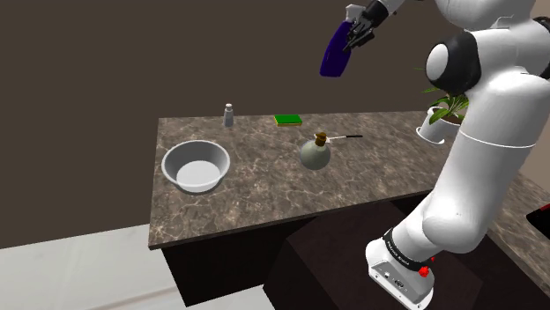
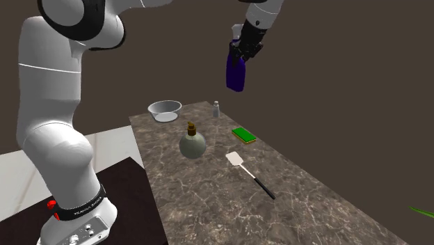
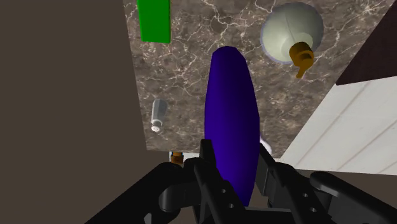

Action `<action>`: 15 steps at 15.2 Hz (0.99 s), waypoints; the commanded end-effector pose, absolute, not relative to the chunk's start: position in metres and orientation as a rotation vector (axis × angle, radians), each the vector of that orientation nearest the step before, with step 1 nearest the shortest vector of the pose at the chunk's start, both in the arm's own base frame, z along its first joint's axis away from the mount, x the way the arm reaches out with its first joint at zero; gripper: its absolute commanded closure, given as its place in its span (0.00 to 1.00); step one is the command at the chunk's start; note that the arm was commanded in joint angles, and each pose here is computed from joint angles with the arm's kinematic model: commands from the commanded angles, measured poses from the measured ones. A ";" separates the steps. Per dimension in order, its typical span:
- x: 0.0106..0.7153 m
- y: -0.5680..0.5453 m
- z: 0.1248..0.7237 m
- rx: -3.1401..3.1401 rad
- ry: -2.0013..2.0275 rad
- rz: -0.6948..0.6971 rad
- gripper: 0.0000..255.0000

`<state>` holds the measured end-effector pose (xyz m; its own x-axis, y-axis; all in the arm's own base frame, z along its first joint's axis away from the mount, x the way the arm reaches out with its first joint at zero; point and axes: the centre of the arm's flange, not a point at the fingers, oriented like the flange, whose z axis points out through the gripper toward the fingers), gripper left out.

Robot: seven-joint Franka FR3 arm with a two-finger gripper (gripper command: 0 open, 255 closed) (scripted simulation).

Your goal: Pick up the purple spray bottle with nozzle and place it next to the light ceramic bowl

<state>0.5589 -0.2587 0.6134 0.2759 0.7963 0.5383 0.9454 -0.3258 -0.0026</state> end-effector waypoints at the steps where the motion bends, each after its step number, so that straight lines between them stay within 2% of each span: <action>1: 0.553 -0.232 0.611 -2.227 -1.589 -0.647 1.00; 15: 0.525 -0.049 0.612 -2.227 -1.589 -0.647 1.00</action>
